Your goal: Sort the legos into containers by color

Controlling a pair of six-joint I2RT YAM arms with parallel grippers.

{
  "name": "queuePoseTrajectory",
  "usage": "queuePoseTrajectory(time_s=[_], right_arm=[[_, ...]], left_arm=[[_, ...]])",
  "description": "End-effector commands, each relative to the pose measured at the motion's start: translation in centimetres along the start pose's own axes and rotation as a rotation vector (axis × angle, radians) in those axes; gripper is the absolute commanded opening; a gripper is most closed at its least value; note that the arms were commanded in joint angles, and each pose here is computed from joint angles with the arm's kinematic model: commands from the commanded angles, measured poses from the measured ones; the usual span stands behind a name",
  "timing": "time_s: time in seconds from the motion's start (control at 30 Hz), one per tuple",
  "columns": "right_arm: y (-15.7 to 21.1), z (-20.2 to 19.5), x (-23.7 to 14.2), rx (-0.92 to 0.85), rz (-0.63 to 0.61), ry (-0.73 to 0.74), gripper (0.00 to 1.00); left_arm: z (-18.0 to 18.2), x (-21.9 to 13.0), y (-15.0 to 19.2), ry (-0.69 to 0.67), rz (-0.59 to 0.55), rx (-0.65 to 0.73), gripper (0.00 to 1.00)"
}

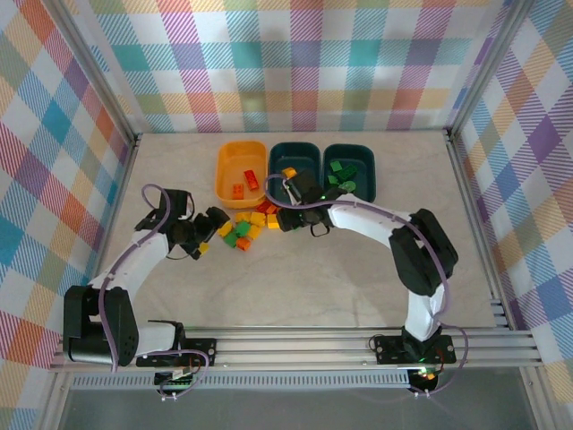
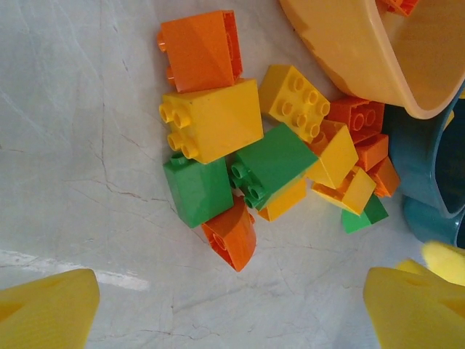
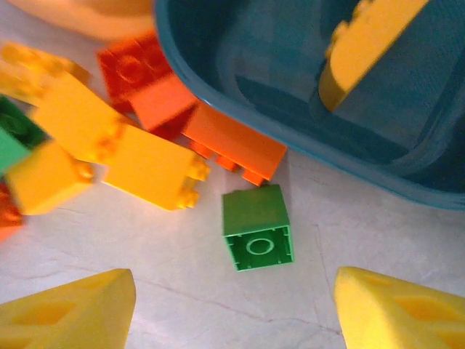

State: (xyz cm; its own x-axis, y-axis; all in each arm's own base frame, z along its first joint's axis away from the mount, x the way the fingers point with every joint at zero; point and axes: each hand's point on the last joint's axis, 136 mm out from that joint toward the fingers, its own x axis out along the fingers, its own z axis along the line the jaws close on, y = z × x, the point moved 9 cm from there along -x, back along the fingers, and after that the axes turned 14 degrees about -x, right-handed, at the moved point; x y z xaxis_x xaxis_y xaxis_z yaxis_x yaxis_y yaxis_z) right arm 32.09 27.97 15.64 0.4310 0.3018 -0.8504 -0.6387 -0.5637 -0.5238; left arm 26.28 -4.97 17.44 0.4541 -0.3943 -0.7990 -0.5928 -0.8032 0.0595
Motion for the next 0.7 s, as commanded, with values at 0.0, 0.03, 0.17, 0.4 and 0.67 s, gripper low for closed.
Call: queuePoseTrajectory(time_s=[0.0,0.03,0.17,0.4,0.67], right_arm=[[-0.4,-0.3,1.3,-0.054,0.019,0.041,0.76],[-0.4,-0.3,1.7,-0.061,0.030,0.039,0.76],[-0.1,-0.1,3.5,-0.074,0.076,0.030,0.76],[-0.2,-0.2,5.3,-0.080,0.099,0.048,0.65],[0.2,-0.2,5.0,-0.082,0.097,0.046,0.42]], left_arm=[[1.0,0.0,0.6,-0.002,0.049,-0.021,0.94],[1.1,0.0,0.7,-0.002,0.050,-0.024,0.94],[1.3,0.0,0.7,-0.003,0.046,-0.024,0.94],[1.3,0.0,0.8,-0.003,0.055,-0.026,0.94],[1.4,0.0,0.8,-0.009,0.052,-0.022,0.94]])
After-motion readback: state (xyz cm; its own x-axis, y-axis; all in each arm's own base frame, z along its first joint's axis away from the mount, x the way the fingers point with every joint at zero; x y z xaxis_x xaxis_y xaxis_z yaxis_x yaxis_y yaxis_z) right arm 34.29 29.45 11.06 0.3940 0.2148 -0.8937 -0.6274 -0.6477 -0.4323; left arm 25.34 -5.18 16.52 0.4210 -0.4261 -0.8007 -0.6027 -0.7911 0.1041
